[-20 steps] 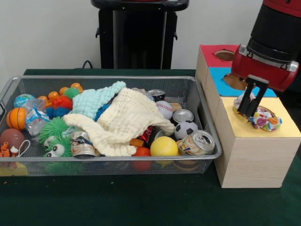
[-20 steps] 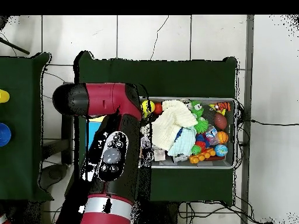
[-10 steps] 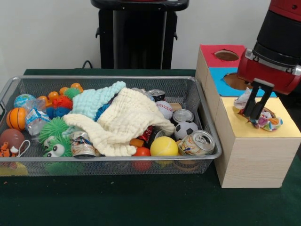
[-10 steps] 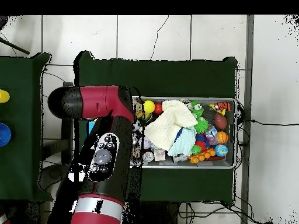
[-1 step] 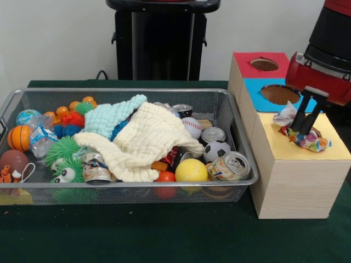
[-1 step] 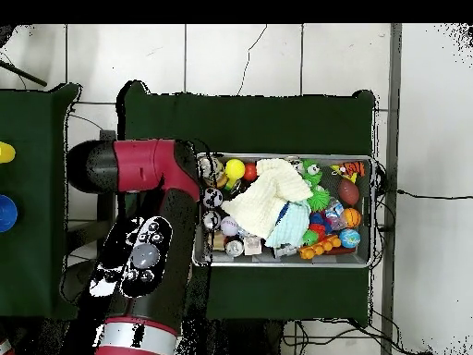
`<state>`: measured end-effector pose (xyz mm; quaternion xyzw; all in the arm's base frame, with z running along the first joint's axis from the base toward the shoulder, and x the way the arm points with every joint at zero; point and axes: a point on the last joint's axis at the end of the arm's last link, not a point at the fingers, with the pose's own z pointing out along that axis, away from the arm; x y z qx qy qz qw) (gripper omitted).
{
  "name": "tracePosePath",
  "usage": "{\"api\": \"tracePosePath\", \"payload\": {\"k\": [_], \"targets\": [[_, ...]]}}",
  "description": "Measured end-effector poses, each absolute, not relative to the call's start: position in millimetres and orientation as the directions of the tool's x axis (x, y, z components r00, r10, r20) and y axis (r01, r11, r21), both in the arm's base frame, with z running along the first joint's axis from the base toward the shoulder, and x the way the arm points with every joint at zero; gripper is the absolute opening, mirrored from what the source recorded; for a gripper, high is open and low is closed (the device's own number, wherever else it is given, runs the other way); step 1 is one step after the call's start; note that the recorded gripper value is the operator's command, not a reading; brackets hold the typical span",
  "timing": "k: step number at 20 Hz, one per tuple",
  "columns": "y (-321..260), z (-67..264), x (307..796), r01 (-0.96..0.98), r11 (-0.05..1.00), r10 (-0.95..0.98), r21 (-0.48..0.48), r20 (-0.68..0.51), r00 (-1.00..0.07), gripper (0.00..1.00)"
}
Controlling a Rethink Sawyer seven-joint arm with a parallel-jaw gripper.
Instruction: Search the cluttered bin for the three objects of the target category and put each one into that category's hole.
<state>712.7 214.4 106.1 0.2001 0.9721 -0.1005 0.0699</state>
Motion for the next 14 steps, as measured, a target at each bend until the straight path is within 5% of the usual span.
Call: {"api": "tracePosePath", "payload": {"k": [14], "targets": [[240.7,97.9,699.2,0.480,0.860,0.448,-0.172,-0.194,-0.873,0.00]]}}
